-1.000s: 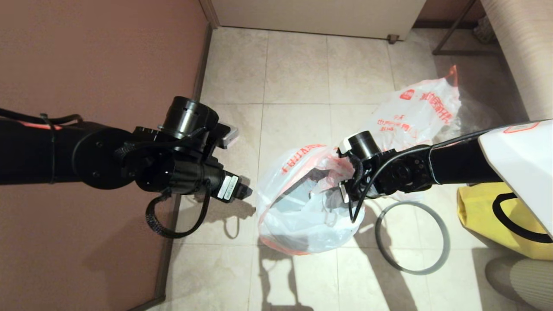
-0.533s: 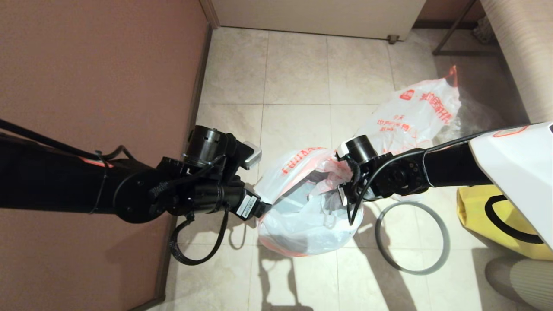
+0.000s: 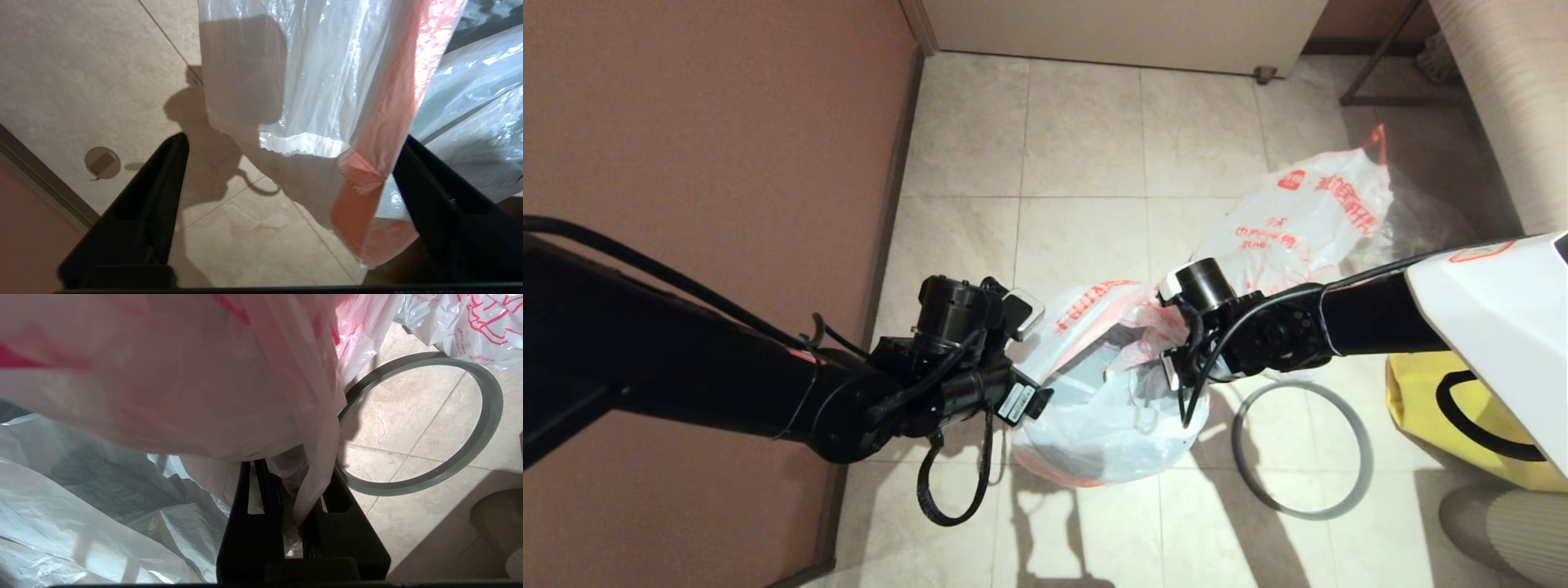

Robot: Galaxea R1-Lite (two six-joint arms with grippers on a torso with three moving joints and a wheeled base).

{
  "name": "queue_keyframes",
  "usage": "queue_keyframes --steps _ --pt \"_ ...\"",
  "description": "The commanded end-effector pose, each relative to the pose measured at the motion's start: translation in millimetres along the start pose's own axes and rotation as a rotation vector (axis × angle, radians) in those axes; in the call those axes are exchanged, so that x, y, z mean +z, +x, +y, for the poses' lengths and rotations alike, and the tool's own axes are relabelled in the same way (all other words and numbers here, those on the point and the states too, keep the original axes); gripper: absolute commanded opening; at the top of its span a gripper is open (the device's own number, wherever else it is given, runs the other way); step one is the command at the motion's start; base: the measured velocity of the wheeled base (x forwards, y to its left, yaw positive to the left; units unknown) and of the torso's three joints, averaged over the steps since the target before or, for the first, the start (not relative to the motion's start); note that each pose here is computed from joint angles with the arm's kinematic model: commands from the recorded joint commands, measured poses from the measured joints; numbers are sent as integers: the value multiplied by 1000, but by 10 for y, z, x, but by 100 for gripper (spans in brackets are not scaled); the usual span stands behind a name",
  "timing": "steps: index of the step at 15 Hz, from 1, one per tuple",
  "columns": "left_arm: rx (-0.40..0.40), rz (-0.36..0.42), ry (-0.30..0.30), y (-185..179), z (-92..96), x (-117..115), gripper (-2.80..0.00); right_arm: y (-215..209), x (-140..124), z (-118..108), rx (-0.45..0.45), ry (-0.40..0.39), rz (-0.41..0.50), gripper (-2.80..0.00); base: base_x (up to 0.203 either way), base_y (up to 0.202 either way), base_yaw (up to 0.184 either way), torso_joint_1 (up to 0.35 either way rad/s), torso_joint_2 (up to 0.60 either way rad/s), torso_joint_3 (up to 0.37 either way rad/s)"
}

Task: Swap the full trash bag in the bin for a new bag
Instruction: Put the new garbage bag on the trash can

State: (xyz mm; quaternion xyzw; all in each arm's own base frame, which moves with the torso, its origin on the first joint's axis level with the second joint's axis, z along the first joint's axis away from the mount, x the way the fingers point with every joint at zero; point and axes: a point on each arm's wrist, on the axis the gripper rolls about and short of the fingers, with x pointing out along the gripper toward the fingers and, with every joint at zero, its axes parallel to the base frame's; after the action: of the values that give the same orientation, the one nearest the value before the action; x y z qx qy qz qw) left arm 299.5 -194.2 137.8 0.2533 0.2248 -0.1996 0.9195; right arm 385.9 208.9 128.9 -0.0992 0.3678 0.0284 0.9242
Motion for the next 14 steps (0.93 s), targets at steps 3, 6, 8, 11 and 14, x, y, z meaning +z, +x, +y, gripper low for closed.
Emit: queue_keyframes --steps 3,6,8,11,14 --pt "2 -6 0 1 -7 11 -280 32 -5 11 1 7 -16 -280 0 0 0 0 0 0" --pt "16 -39 -10 1 5 48 -280 38 -12 13 0 6 -13 -280 0 0 0 0 0 0" --pt "39 -76 -25 41 31 70 -280 39 -10 14 1 7 -16 -280 0 0 0 0 0 0" --pt "97 -128 -110 156 185 151 -280 47 -28 14 1 7 -10 -280 0 0 0 0 0 0" --pt "196 -60 -136 440 357 21 -280 51 -20 6 2 12 -15 -280 0 0 0 0 0 0"
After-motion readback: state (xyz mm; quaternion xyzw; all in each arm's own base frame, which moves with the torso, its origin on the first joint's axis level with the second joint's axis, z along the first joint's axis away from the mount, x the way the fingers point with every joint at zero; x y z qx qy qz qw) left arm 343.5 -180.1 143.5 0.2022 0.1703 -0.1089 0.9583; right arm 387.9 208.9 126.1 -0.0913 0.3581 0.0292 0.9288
